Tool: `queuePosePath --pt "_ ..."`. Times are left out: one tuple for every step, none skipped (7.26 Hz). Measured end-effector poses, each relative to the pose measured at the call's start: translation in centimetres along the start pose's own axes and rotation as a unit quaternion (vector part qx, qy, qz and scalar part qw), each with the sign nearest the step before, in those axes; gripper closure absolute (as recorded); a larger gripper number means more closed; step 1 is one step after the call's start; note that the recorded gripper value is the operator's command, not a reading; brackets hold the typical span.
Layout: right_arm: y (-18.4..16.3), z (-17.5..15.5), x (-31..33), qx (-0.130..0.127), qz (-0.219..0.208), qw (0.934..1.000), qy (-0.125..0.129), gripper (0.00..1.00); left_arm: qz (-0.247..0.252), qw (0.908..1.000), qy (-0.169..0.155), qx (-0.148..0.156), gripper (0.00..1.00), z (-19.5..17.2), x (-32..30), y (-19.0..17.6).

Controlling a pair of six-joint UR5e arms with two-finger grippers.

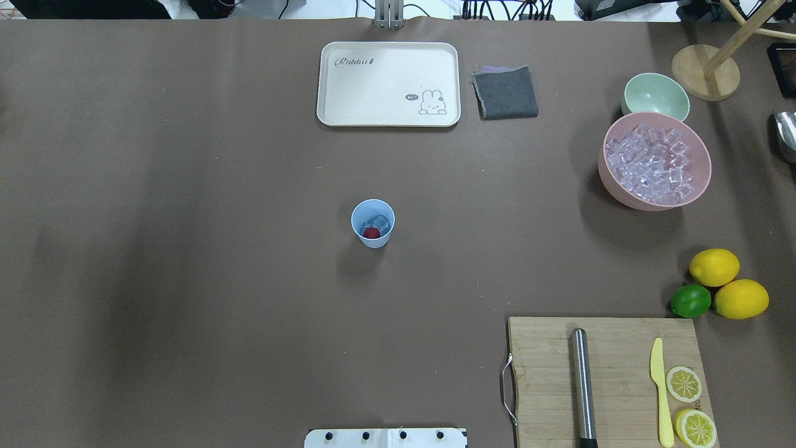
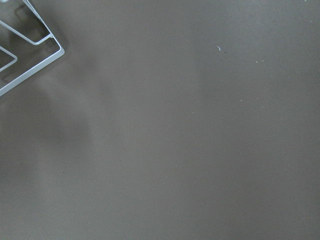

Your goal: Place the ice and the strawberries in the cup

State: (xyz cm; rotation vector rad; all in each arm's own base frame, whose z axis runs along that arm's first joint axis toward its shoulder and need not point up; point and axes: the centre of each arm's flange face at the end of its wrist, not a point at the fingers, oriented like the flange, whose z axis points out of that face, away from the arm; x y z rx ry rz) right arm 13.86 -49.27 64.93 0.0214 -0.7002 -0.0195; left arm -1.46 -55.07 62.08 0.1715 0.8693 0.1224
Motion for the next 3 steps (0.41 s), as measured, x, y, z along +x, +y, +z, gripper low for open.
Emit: queuePosePath --pt "0.01 0.03 0.02 0.000 0.000 1.0000 0.000 0.00 0.001 1.0000 -0.001 0.001 0.03 -0.17 0.15 -0.35" --pt "0.05 0.06 0.04 -0.001 0.001 1.0000 0.000 0.00 0.001 1.0000 -0.002 0.001 0.03 -0.22 0.16 -0.54" --pt "0.10 0.11 0.07 -0.001 0.001 1.0000 0.000 0.00 -0.002 1.0000 -0.002 0.000 0.03 -0.21 0.07 -0.59"
